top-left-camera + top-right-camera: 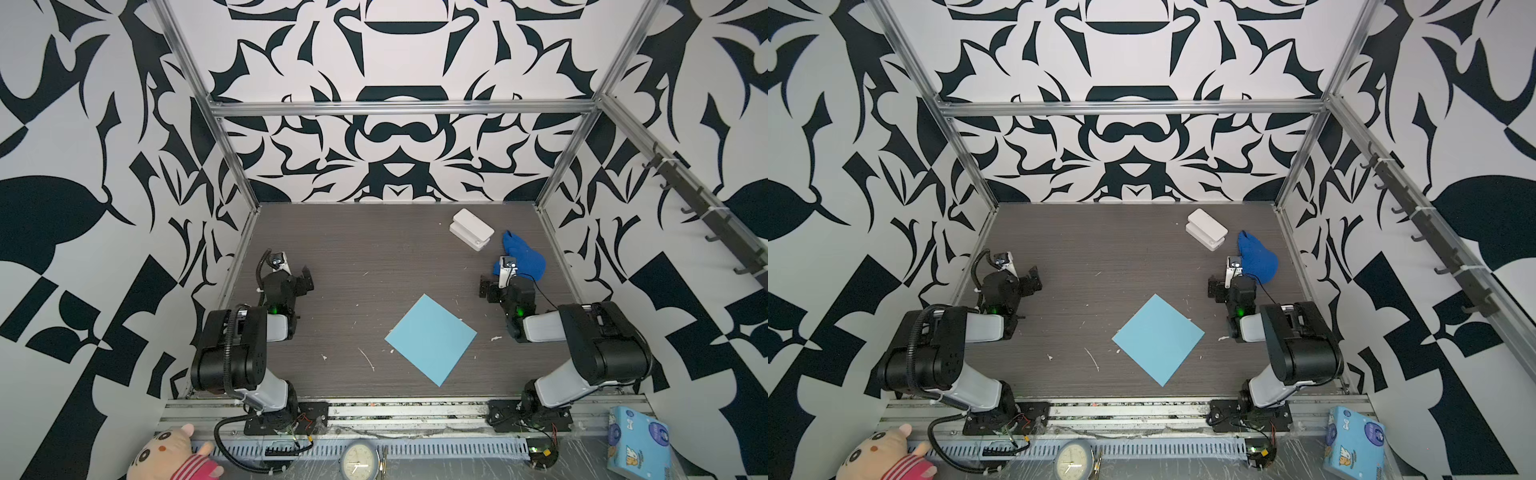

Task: Fold a paper plane with a square sheet of paper (pick it up from the middle)
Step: 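Move both grippers from rest toward the light-blue paper sheet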

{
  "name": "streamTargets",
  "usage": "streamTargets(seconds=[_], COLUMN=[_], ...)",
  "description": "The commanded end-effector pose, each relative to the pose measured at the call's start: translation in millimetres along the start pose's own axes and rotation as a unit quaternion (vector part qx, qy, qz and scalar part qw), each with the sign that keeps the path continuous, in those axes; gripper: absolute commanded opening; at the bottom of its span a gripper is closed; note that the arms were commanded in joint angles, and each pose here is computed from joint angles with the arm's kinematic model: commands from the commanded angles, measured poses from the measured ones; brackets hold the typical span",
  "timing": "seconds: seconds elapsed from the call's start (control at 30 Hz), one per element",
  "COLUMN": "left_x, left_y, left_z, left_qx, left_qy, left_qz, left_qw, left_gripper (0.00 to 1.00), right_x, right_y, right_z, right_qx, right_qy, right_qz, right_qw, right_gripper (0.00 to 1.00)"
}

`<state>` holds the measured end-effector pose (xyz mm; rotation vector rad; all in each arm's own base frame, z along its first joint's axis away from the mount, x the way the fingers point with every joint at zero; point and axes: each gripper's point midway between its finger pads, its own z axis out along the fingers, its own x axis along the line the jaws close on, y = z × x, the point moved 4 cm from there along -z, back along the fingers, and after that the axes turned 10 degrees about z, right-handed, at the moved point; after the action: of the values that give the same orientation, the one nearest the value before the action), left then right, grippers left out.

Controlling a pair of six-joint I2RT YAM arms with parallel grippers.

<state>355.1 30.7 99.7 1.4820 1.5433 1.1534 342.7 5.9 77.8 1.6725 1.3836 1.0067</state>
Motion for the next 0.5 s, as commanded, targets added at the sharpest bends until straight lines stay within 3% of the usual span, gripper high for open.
streamTargets(seconds=[0.0, 0.47], left_x=[1.9, 1.2], left_y=[2.7, 2.8], left_z=[0.2, 0.3], left_qx=[-0.004, -0.004], left_qy=[0.003, 0.002], left_qz=[-0.004, -0.004], left_qw=[1.000, 1.000], left_gripper=[0.99, 0.99], right_x=[3.7, 3.9], right_y=[17.2, 16.9], right_z=[-0.2, 0.4], right_qx=[-0.027, -0.026], right_qy=[0.008, 0.009], right_qz=[0.007, 0.006], right_qw=[1.000, 1.000], right_gripper=[1.00, 1.00])
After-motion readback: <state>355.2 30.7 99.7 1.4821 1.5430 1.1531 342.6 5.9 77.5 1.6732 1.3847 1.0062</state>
